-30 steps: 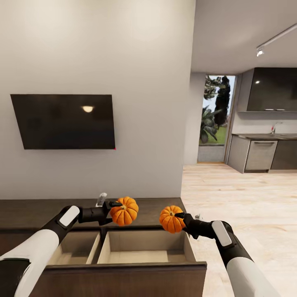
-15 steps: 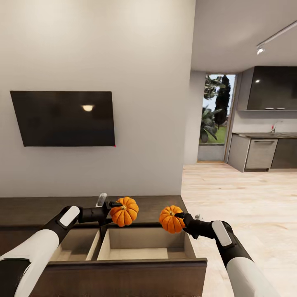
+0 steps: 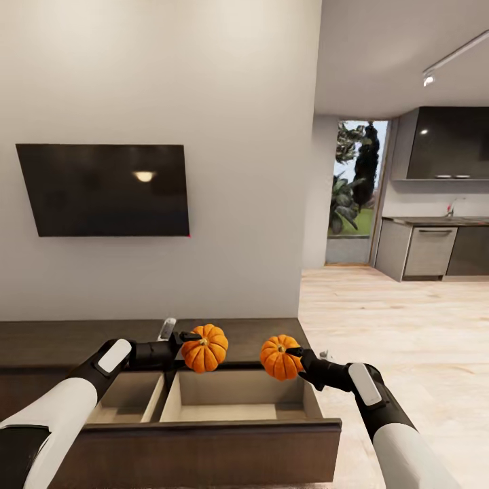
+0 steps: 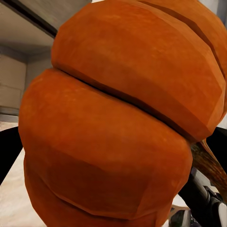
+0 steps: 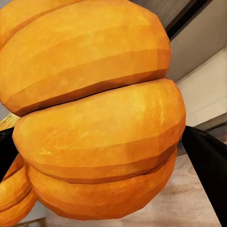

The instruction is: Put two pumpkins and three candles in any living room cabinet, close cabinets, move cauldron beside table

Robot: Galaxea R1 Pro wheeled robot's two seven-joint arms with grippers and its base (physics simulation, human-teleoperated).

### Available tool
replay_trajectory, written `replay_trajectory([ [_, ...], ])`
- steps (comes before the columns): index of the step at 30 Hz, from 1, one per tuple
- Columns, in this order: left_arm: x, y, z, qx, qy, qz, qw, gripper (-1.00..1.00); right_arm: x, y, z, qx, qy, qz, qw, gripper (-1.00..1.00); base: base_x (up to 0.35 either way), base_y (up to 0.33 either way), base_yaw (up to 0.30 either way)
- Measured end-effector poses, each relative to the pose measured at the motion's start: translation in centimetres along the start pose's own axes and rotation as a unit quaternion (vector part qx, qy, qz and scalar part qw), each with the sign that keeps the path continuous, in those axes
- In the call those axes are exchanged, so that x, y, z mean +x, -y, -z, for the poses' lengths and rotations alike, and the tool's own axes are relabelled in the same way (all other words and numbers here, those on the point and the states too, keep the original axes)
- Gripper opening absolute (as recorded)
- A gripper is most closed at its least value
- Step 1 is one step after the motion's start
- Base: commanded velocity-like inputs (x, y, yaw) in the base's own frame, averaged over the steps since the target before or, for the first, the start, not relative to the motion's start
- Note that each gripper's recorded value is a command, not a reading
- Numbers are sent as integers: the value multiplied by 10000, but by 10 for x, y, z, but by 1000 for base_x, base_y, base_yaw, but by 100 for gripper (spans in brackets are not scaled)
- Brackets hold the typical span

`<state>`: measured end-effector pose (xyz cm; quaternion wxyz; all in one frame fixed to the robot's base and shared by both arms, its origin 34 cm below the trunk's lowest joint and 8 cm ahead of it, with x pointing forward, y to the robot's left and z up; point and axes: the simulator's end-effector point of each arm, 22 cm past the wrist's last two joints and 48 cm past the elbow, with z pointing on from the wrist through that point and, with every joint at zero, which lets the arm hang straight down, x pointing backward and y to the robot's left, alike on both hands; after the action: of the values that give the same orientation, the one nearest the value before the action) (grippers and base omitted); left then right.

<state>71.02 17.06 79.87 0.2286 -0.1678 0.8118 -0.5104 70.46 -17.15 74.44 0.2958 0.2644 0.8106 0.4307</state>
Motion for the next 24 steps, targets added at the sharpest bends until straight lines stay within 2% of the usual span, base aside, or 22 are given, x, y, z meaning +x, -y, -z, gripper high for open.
replay_trajectory([
  [24,24,-42,-13,26,-182,65,9998,-100,19,41,-17,-27,-7,24,10000,-100,0,0,0],
])
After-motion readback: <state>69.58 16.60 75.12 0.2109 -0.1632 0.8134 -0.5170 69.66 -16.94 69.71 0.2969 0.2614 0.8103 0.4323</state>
